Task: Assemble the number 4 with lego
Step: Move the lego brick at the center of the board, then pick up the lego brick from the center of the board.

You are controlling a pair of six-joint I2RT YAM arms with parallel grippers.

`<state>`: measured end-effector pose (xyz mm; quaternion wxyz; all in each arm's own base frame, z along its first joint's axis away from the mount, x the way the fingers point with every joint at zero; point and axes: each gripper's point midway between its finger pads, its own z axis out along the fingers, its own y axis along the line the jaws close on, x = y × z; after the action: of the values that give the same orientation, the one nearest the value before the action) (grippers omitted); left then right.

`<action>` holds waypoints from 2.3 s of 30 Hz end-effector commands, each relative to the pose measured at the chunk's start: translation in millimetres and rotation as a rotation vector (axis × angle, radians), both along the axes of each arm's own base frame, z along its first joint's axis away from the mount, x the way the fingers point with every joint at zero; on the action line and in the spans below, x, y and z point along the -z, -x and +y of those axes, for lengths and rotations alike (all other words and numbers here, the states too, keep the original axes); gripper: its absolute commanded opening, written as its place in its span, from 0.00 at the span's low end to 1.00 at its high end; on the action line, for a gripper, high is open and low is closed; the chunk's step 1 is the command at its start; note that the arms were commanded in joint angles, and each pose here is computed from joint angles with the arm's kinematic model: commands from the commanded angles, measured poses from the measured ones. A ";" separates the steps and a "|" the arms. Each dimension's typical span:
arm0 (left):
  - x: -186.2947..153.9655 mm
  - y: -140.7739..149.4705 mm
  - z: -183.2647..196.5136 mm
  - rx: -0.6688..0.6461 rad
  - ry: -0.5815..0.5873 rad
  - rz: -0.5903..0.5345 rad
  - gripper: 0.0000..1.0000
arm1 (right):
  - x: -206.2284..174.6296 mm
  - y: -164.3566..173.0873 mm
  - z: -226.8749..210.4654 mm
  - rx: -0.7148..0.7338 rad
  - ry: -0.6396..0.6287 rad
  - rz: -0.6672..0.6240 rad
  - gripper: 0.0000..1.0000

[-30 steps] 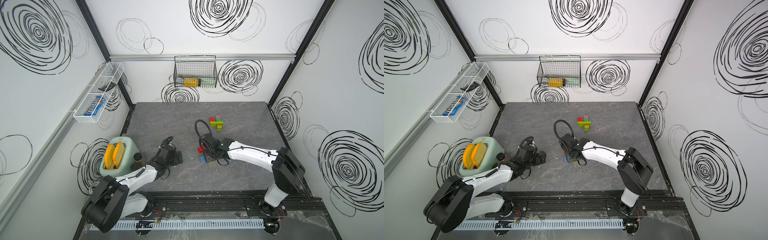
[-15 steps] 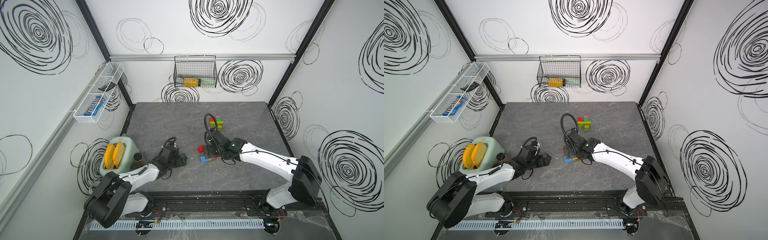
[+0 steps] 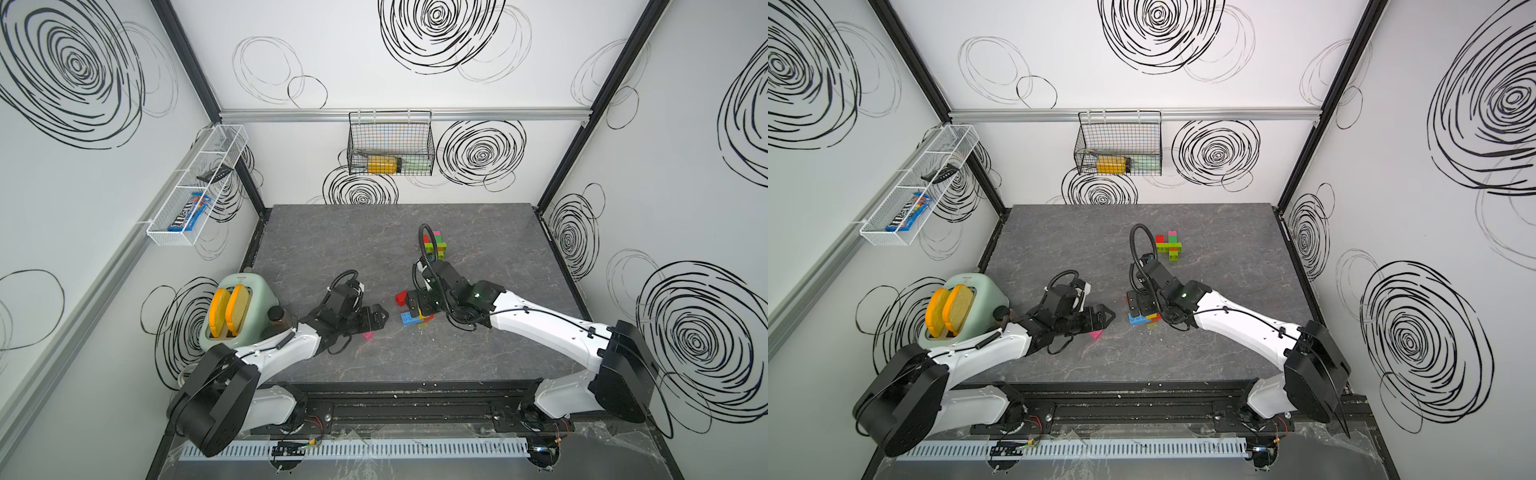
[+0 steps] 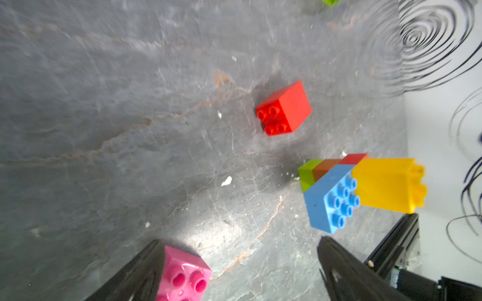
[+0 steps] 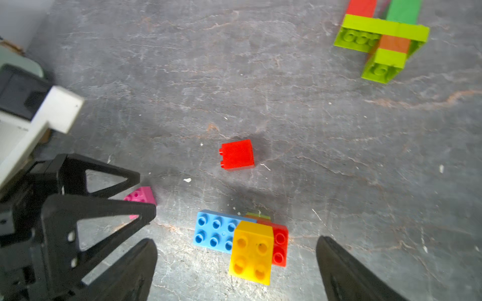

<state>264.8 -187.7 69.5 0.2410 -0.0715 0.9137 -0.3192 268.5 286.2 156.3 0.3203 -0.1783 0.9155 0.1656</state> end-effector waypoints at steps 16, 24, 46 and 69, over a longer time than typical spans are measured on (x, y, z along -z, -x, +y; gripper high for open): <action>-44.6 -28.0 146.1 -0.481 -0.419 -0.037 0.96 | 66.9 40.2 122.2 -0.442 0.114 0.144 0.87; -60.9 -32.1 172.0 -0.564 -0.503 -0.079 0.96 | 114.1 52.3 143.5 -0.495 0.201 0.239 0.78; -55.2 -33.9 168.5 -0.556 -0.452 -0.070 0.96 | 131.2 50.5 150.2 -0.503 0.263 0.226 0.42; -44.8 -39.1 115.5 -0.311 -0.261 -0.064 0.96 | -20.8 -12.5 91.8 -0.236 -0.228 0.041 0.00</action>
<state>298.0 -66.9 110.9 0.3162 -0.1767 0.9217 -0.1388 275.9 375.7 152.3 0.2766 -0.2704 0.8856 0.2571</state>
